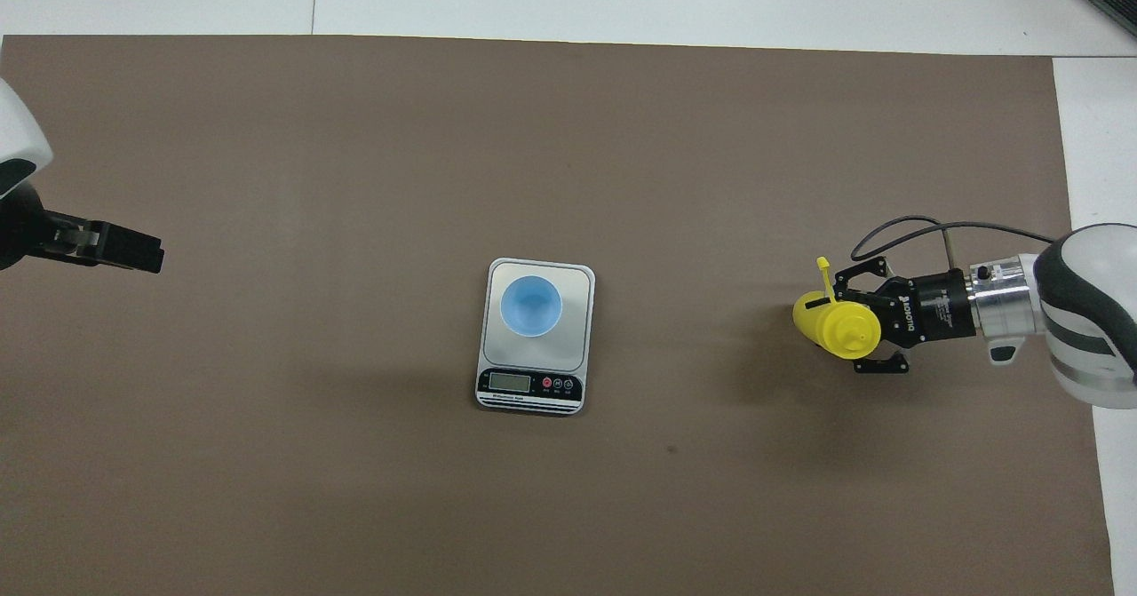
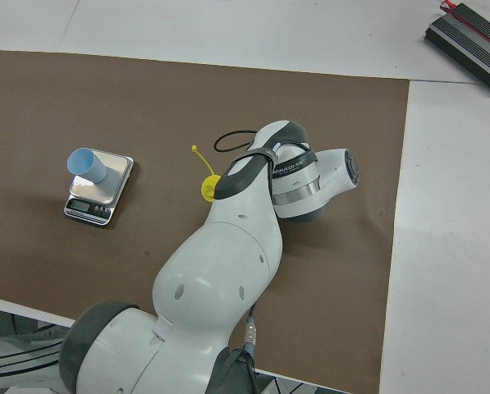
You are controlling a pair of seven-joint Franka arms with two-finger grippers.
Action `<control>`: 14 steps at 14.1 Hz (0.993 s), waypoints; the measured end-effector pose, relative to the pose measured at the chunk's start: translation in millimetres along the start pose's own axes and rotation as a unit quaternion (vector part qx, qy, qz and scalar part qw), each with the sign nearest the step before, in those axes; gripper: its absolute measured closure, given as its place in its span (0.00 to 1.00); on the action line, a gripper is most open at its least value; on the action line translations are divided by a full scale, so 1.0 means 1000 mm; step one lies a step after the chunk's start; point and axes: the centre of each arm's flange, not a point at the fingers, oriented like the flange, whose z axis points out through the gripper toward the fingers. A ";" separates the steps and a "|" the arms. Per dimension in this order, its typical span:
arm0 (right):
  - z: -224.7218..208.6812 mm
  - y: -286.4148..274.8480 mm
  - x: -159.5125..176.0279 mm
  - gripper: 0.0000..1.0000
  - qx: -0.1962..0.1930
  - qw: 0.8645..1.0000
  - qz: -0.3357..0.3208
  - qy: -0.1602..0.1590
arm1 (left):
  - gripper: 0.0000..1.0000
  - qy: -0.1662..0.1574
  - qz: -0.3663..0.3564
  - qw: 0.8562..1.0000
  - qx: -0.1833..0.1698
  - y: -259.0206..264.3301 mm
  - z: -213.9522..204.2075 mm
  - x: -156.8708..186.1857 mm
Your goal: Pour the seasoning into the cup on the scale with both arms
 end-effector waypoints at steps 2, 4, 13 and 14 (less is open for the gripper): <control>-0.014 -0.005 -0.007 0.11 -0.022 0.999 -0.024 0.040 | 0.00 0.000 0.000 1.000 0.000 0.000 0.000 0.000; -0.035 -0.012 -0.019 0.00 -0.038 0.994 -0.052 0.086 | 0.00 0.000 0.000 1.000 0.000 0.000 0.000 0.000; -0.105 -0.015 -0.104 0.00 -0.125 0.932 -0.225 0.254 | 0.00 0.000 0.000 1.000 0.000 0.000 0.000 0.000; -0.104 -0.019 -0.118 0.00 -0.141 0.921 -0.244 0.270 | 0.00 0.000 0.000 1.000 0.000 0.000 0.000 0.000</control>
